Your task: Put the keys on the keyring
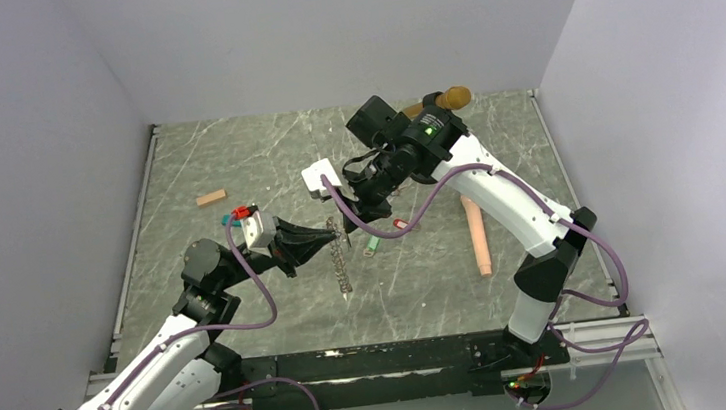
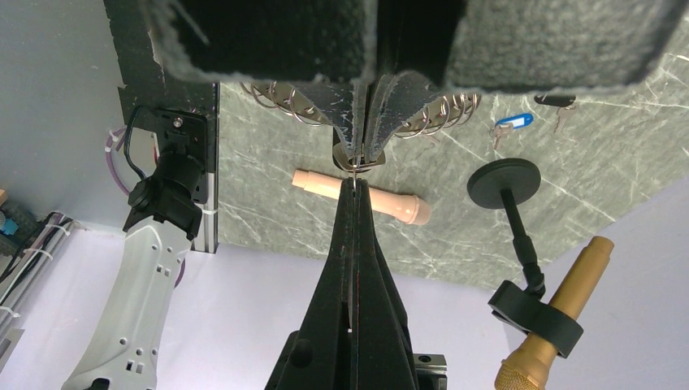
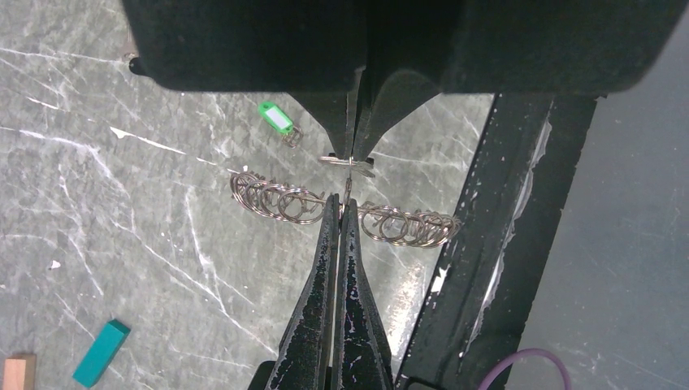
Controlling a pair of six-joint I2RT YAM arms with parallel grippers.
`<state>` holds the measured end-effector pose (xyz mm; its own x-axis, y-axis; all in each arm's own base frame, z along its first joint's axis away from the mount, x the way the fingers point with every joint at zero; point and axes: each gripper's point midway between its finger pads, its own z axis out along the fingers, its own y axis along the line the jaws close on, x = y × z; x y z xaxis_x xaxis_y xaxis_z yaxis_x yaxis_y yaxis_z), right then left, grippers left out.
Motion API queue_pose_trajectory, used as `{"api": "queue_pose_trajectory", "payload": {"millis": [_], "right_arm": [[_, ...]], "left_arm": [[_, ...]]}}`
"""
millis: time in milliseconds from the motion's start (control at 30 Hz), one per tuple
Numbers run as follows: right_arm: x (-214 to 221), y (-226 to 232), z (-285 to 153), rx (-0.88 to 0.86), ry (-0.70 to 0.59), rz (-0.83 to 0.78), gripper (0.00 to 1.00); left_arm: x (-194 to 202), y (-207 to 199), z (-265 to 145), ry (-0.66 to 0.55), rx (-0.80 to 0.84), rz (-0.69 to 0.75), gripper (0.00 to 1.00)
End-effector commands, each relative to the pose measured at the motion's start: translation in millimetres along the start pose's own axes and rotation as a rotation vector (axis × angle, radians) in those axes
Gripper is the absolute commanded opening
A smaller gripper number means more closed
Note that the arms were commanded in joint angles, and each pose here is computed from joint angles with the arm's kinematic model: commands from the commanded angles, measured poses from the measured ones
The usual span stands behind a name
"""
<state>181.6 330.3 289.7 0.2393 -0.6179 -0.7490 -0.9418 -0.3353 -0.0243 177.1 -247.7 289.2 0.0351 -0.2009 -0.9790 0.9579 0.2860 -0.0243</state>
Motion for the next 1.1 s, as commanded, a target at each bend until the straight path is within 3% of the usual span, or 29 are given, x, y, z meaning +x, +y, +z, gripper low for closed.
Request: {"api": "queue_pose_trajectory", "payload": {"millis": [0, 1067], "right_arm": [[-16, -3, -6, 0.020, -0.053, -0.026, 0.00], [-32, -8, -10, 0.039, -0.126, -0.023, 0.00]], "left_arm": [[-27, -5, 2, -0.075, 0.026, 0.056, 0.00], [-27, -2, 1, -0.099, 0.000, 0.022, 0.00]]}}
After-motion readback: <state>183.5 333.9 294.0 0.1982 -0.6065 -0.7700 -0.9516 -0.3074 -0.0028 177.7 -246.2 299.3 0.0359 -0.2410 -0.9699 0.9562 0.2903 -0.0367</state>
